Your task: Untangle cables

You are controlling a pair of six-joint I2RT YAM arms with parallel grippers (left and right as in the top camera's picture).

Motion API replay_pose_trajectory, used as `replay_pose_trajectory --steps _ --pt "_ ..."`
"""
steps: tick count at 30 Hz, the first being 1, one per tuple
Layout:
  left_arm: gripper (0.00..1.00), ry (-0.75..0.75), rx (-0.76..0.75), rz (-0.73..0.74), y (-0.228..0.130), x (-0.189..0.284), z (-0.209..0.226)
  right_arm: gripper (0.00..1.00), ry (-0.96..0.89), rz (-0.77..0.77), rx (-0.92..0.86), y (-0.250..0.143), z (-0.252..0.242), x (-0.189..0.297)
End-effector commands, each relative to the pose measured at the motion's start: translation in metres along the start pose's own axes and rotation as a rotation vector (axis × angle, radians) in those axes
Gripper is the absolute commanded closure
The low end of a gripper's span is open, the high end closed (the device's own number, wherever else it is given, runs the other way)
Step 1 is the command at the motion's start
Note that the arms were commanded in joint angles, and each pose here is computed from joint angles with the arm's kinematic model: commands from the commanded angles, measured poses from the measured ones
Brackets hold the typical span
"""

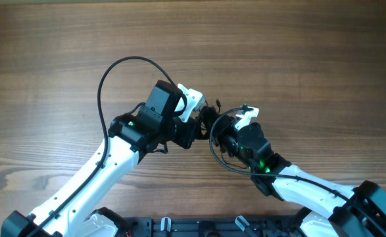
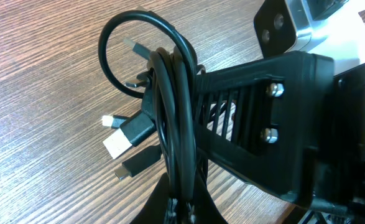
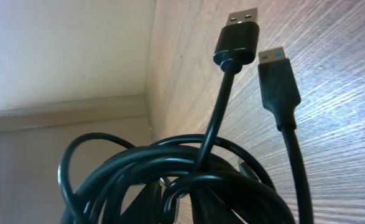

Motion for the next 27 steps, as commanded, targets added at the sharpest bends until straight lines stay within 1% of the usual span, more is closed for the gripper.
replay_pose_trajectory --steps 1,5,6,7,8,10,12,14,16,19,20,22,24,25,27 --pt "0.96 -0.049 -0.031 0.005 0.0 0.003 -0.012 0.78 0.041 -0.071 -0.004 0.014 0.01 -0.001" --pt "0.96 -0.097 -0.031 0.007 -0.001 0.003 -0.02 0.77 0.041 -0.101 -0.005 0.019 0.01 0.0" --pt "0.96 -0.097 -0.031 0.008 -0.001 0.003 -0.02 0.83 0.044 -0.1 -0.005 0.019 0.01 0.0" --pt "0.96 -0.095 -0.031 0.007 -0.001 0.003 -0.02 0.96 0.044 -0.099 -0.004 0.019 0.01 0.0" --pt "0.96 -0.089 -0.032 0.006 -0.001 0.003 -0.019 0.96 0.041 -0.091 -0.002 0.017 0.01 0.0" --pt "0.96 0.016 -0.028 0.0 0.001 0.003 -0.001 0.96 0.021 -0.042 0.023 0.01 0.005 -0.001" --pt "0.96 0.156 -0.014 -0.013 0.003 0.006 0.026 0.96 0.006 0.032 0.105 -0.002 0.002 -0.001" --pt "0.96 0.25 0.017 -0.027 0.006 0.013 0.049 0.96 0.012 0.086 0.165 -0.011 0.002 0.0" --pt "0.96 0.305 0.055 -0.035 0.006 0.019 0.068 0.96 0.028 0.119 0.2 -0.013 0.006 0.002" --pt "0.96 0.338 0.108 -0.048 0.005 0.027 0.088 0.96 0.08 0.183 0.223 -0.012 0.02 0.009" --pt "0.96 0.341 0.124 -0.052 0.005 0.03 0.093 0.96 0.12 0.213 0.226 -0.011 0.03 0.013" --pt "0.96 0.303 0.111 -0.051 0.005 0.028 0.089 0.96 0.18 0.234 0.234 -0.007 0.044 0.018" --pt "0.96 0.207 0.036 -0.044 0.006 0.024 0.073 0.96 0.216 0.212 0.22 0.006 0.053 0.021" --pt "0.96 0.139 -0.006 -0.044 0.007 0.022 0.061 0.96 0.213 0.188 0.182 0.017 0.054 0.022" --pt "0.96 0.066 -0.053 -0.043 0.007 0.021 0.049 0.96 0.207 0.15 0.123 0.033 0.053 0.023"
Point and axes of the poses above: each gripper's point midway between its finger pads, its own x axis back along the fingers, its own z axis along the line the jaws close on, y = z × x, the point moved 1 cm from there along x, back along the fingers, and after that the axes turned 5 degrees about -x, right-handed, at the moved point
